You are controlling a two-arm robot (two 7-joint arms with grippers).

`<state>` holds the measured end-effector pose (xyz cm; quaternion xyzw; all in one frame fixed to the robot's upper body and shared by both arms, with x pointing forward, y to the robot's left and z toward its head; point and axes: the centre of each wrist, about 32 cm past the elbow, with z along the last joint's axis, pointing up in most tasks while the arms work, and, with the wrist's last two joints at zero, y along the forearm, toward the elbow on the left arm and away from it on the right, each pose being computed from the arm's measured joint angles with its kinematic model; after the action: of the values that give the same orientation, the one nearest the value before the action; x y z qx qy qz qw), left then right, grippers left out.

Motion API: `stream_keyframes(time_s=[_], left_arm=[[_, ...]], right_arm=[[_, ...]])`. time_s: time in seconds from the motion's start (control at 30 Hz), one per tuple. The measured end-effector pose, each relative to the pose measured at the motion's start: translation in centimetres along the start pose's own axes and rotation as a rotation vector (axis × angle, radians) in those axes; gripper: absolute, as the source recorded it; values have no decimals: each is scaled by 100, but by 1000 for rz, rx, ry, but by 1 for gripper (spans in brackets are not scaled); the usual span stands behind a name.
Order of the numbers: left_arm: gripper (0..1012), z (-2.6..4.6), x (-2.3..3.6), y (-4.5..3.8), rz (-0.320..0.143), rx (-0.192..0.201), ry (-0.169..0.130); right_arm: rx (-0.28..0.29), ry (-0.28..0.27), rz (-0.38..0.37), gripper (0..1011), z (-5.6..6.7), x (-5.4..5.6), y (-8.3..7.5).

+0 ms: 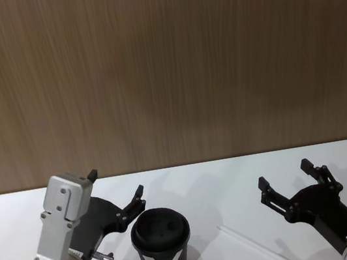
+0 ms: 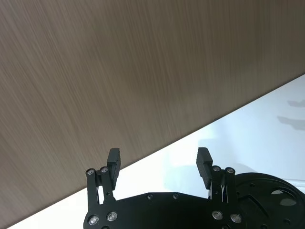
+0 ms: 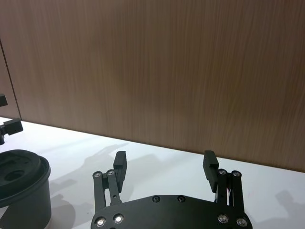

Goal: Pick up the straw with one hand, pass it to the other hand, and insert it into the cup.

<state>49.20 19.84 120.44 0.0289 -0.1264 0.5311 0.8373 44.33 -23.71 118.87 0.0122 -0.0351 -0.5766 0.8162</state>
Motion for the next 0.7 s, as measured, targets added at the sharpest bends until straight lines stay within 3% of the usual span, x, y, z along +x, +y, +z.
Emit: stream_keyframes(time_s=[0.7], left_arm=[[1003,0,0,0,0,0,0]], right_arm=[[0,0,0,1001,1,1,0]])
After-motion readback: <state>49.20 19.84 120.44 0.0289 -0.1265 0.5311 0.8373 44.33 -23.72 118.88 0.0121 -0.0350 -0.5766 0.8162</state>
